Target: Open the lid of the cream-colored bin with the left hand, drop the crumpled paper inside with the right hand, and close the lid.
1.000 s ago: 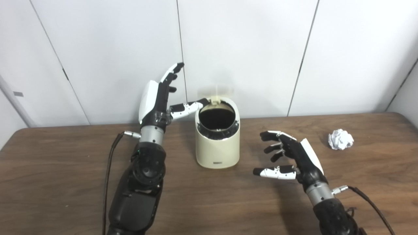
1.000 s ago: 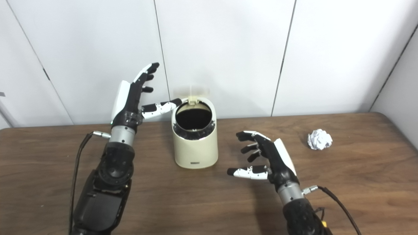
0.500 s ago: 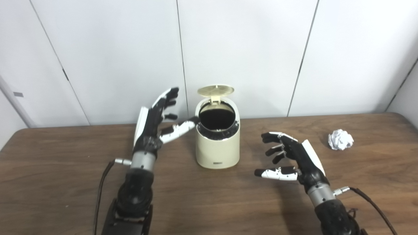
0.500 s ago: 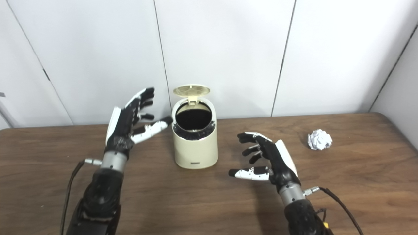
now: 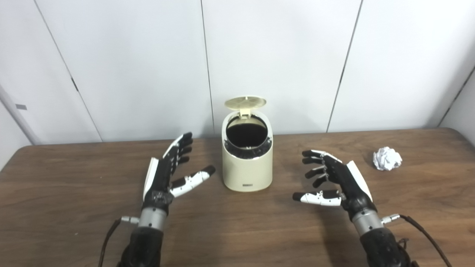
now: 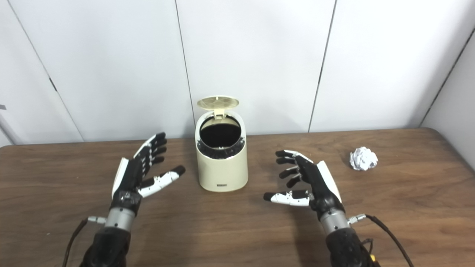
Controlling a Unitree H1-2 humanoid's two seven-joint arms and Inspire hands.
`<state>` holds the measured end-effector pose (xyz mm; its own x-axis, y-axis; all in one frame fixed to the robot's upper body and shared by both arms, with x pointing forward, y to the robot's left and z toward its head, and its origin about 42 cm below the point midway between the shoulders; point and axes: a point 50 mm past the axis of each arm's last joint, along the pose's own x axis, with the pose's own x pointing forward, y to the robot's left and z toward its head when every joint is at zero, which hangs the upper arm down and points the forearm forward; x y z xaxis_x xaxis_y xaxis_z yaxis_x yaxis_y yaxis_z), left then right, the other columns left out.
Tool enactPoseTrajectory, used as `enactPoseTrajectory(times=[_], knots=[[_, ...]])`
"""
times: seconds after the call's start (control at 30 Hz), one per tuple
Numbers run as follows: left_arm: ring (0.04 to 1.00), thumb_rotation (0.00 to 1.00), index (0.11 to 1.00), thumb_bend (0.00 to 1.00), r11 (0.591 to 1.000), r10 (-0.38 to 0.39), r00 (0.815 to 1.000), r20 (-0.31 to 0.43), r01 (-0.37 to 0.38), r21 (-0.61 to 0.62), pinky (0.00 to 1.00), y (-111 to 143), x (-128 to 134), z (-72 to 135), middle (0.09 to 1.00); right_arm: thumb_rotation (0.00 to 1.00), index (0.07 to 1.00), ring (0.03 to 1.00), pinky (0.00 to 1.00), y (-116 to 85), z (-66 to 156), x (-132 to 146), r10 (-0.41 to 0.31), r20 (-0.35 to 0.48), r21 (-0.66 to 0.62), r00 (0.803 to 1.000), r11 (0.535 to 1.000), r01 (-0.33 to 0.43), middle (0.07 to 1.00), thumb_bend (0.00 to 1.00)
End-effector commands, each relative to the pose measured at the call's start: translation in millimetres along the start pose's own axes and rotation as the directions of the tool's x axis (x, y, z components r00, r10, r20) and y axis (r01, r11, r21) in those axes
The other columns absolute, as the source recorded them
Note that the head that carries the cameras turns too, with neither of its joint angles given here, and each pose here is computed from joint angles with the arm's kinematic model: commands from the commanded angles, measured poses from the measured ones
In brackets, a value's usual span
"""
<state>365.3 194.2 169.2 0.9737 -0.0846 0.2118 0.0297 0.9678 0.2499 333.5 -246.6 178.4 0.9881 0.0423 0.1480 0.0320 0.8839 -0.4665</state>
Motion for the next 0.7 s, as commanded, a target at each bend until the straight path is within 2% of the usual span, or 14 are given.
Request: enactPoseTrajectory(times=[0.0, 0.27, 0.33, 0.4, 0.5, 0.67], knots=[[0.853, 0.28, 0.922, 0.8, 1.0, 0.023, 0.997, 0.078, -0.023, 0.007, 0.81, 4, 6, 12, 0.878, 0.08, 0.763, 0.599, 0.45, -8, 14, 5, -0.032, 0.082, -0.001, 0.996, 0.999, 0.032, 0.733, 0.7], [0.817, 0.26, 0.908, 0.8, 0.999, 0.008, 0.998, 0.068, -0.011, 0.053, 0.73, -4, 1, 3, 0.857, 0.07, 0.764, 0.608, 0.45, -13, 10, 3, -0.023, 0.079, -0.022, 0.997, 0.999, 0.025, 0.737, 0.72], [0.822, 0.25, 0.908, 0.8, 0.998, 0.003, 0.998, 0.06, -0.006, 0.059, 0.74, -5, 1, 3, 0.857, 0.08, 0.762, 0.615, 0.46, -18, 12, 6, -0.025, 0.085, -0.035, 0.996, 0.999, 0.028, 0.748, 0.73], [0.83, 0.25, 0.909, 0.81, 0.998, 0.0, 0.999, 0.053, -0.004, 0.06, 0.76, -6, 1, 3, 0.858, 0.04, 0.764, 0.609, 0.47, -26, 16, 10, -0.026, 0.098, -0.057, 0.995, 0.998, 0.031, 0.761, 0.72], [0.831, 0.25, 0.904, 0.81, 0.998, -0.006, 0.999, 0.052, 0.003, 0.059, 0.78, -7, 3, 3, 0.852, 0.0, 0.767, 0.606, 0.48, -44, 29, 19, 0.003, 0.128, -0.15, 0.992, 0.989, 0.017, 0.776, 0.73], [0.836, 0.25, 0.903, 0.8, 0.998, -0.027, 0.999, 0.035, 0.024, 0.066, 0.78, -7, 4, -1, 0.85, 0.08, 0.791, 0.661, 0.52, -75, 44, 39, 0.084, 0.122, -0.361, 0.989, 0.932, -0.035, 0.794, 0.75]])
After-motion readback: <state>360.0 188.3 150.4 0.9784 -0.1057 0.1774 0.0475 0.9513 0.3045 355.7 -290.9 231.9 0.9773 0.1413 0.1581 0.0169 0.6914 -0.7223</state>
